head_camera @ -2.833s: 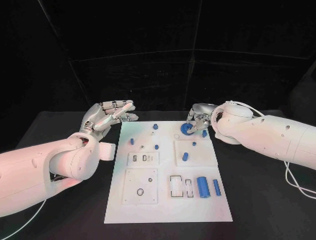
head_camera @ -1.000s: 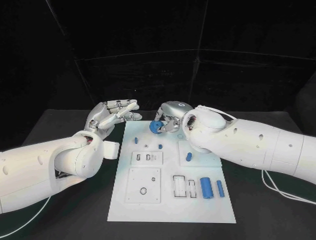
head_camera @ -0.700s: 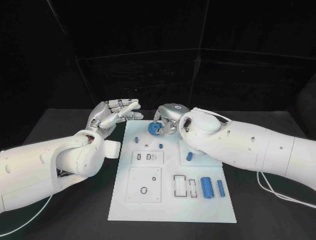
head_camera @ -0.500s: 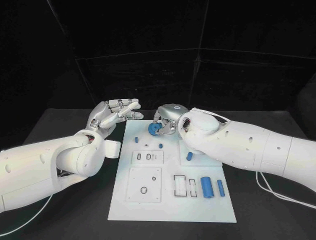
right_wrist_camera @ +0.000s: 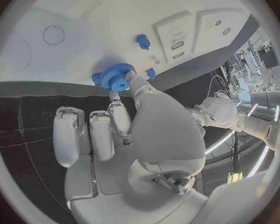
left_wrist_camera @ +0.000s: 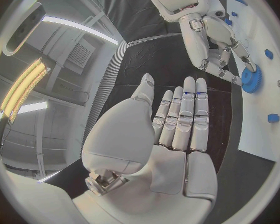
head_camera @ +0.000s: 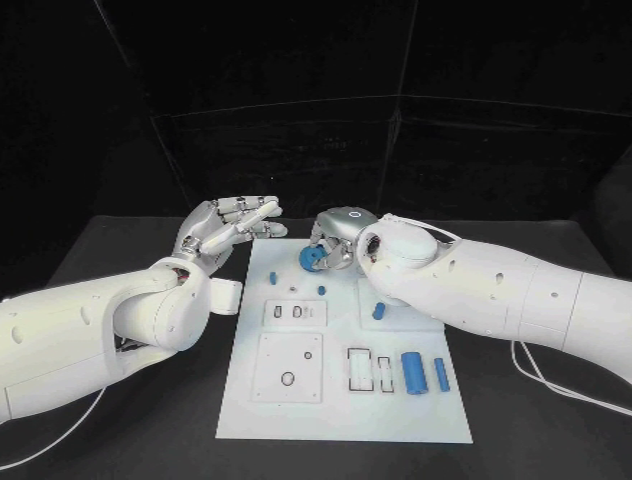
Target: Assemble the parts on the task board
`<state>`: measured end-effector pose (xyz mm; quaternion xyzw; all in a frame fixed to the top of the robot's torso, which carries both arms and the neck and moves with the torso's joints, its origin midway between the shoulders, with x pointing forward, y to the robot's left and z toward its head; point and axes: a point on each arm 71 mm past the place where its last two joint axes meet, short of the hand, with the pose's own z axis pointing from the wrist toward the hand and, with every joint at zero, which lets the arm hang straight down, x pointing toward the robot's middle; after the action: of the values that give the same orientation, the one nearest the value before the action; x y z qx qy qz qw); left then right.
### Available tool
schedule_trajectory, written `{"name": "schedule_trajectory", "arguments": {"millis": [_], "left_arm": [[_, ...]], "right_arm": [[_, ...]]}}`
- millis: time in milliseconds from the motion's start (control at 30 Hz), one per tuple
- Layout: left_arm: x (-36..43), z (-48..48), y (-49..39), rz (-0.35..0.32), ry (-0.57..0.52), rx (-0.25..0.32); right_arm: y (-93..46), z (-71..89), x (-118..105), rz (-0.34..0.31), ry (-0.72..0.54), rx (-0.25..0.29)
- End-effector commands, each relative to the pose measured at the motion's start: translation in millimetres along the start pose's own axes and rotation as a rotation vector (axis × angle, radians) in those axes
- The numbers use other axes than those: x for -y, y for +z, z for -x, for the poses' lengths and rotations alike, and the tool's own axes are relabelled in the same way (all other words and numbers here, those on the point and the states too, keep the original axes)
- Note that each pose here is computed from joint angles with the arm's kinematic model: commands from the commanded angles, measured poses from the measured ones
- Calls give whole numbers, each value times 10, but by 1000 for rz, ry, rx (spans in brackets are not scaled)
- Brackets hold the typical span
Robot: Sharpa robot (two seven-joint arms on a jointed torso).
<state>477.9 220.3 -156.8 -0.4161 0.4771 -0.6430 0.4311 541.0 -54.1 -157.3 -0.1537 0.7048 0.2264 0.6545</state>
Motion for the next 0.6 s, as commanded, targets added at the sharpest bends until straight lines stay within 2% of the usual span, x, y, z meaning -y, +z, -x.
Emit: {"name": "schedule_trajectory", "arguments": {"millis": [33,600], "left_arm": [[16,-18,6,-8,-4,-16],[14,-16,8,-7,-4,-15]], "right_arm": [[9,-11,2,-8,-25,-28],[32,-49,11,-18,-34,-60]]}}
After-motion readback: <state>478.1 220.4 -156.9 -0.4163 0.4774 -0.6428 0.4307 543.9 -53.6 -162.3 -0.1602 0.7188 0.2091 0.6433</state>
